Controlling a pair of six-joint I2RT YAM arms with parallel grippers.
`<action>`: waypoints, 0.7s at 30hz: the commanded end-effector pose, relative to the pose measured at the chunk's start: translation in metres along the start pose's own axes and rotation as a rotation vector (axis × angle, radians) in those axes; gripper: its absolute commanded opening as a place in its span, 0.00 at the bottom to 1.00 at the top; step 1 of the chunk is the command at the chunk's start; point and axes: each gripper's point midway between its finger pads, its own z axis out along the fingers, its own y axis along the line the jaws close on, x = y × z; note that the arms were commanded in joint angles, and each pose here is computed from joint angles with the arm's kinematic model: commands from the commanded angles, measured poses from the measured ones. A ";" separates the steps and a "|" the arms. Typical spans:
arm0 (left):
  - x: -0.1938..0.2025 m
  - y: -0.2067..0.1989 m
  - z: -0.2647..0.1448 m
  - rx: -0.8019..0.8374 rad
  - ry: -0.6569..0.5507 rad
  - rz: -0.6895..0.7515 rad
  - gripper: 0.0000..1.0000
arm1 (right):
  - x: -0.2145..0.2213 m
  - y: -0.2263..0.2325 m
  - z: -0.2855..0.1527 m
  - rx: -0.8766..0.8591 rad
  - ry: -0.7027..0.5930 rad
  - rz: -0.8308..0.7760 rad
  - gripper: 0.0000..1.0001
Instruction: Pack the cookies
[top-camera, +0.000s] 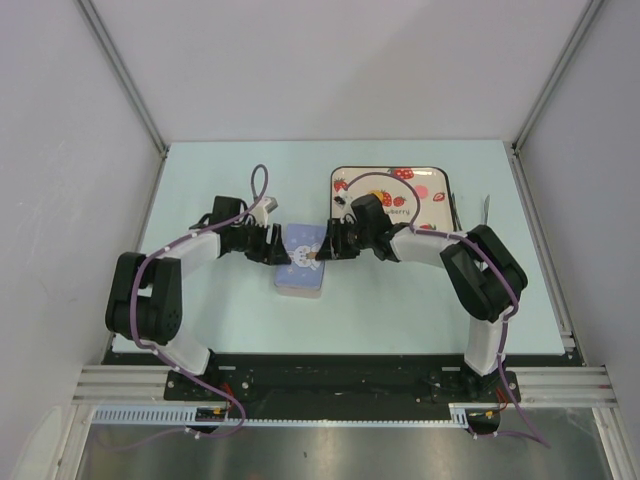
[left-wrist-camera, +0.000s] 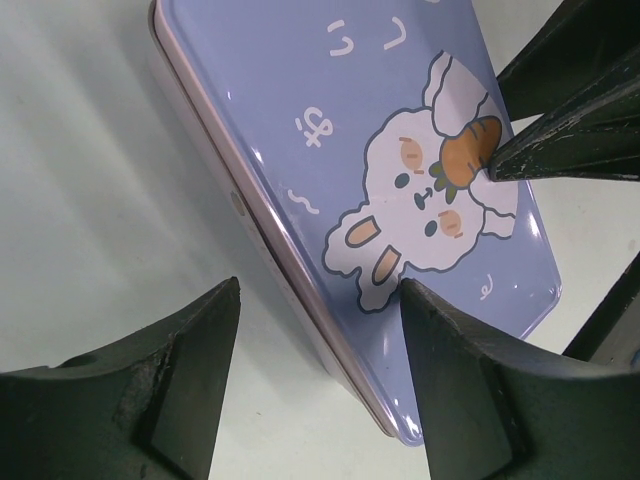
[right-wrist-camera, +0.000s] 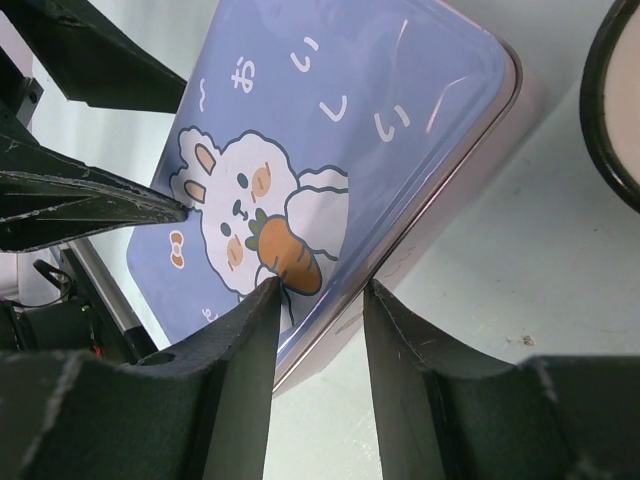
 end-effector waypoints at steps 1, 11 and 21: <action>0.003 -0.004 -0.007 0.005 -0.002 0.043 0.70 | -0.004 0.020 -0.007 -0.036 -0.012 -0.061 0.42; 0.021 -0.012 -0.014 0.028 0.063 0.030 0.68 | -0.006 0.017 -0.006 -0.023 -0.024 -0.058 0.42; 0.054 -0.021 -0.008 0.113 0.182 -0.030 0.68 | -0.007 0.017 -0.005 -0.015 -0.033 -0.068 0.42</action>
